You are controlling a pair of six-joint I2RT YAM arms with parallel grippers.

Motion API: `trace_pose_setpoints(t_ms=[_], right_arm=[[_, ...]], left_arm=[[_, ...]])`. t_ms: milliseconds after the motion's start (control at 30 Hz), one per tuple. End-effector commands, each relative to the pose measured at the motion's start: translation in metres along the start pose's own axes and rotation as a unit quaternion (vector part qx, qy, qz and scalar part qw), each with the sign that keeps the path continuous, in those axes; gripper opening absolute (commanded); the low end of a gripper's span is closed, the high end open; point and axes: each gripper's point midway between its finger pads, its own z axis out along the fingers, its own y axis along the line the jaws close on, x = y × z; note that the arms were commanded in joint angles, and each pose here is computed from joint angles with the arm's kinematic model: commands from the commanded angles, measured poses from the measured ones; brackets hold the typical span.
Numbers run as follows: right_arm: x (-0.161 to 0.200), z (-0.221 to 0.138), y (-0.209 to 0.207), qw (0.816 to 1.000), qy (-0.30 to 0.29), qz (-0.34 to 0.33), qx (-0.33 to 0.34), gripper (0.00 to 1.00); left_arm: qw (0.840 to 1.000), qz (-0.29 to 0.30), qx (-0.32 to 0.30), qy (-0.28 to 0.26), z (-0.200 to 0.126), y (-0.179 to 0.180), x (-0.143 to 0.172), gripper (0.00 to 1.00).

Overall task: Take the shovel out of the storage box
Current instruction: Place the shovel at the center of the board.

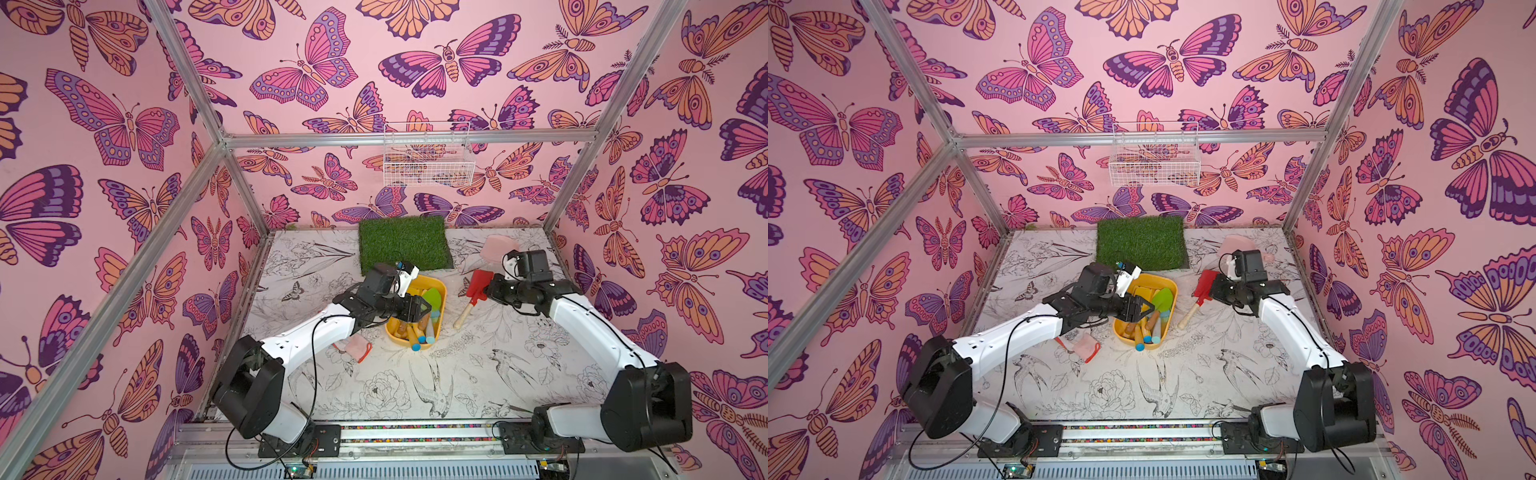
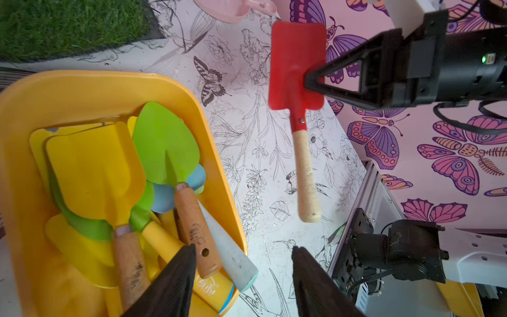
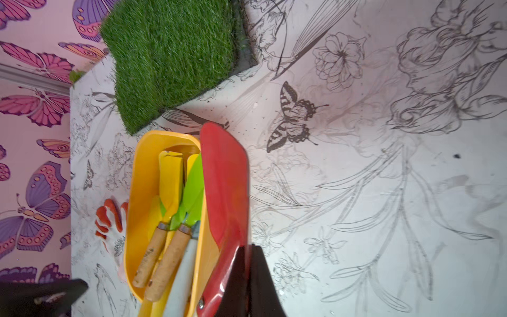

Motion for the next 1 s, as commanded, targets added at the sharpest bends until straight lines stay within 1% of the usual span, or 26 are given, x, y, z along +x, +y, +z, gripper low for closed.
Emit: trace_pose_setpoints(t_ms=[0,67,167,267,333,433,600,800,900,967], right_arm=[[0.000,0.003,0.002,0.997,0.033,-0.071,-0.020,0.00],[-0.004,0.011,-0.001,0.995,0.040,-0.084,-0.021,0.00],[-0.007,0.028,0.003,0.990,0.065,-0.119,-0.045,0.00],[-0.007,0.051,-0.002,0.984,0.100,-0.138,-0.050,0.00],[-0.013,0.066,-0.010,0.983,0.112,-0.139,-0.039,0.00],[-0.023,0.092,-0.017,0.983,0.122,-0.134,-0.040,0.00],[-0.038,0.125,-0.021,0.984,0.121,-0.117,-0.059,0.00],[-0.037,0.154,-0.026,0.979,0.152,-0.111,-0.080,0.00],[-0.040,0.161,-0.033,0.979,0.165,-0.096,-0.074,0.07],[-0.043,0.163,-0.037,0.980,0.165,-0.091,-0.065,0.18]], left_arm=[[1.000,-0.011,-0.015,0.004,0.002,0.016,0.006,0.61],[0.999,-0.019,-0.026,0.005,0.002,0.024,0.007,0.61],[0.999,-0.030,-0.042,0.007,-0.001,0.035,0.009,0.61],[0.996,-0.032,-0.080,0.007,-0.006,0.051,0.011,0.61],[0.995,-0.032,-0.094,0.007,-0.009,0.057,0.012,0.61],[0.994,-0.041,-0.097,0.013,-0.008,0.064,0.015,0.61],[0.994,-0.050,-0.101,0.016,-0.007,0.071,0.019,0.61],[0.993,-0.058,-0.104,0.018,-0.009,0.077,0.020,0.61],[0.992,-0.061,-0.105,0.019,-0.008,0.079,0.021,0.61],[0.992,-0.063,-0.105,0.019,-0.008,0.080,0.022,0.61]])
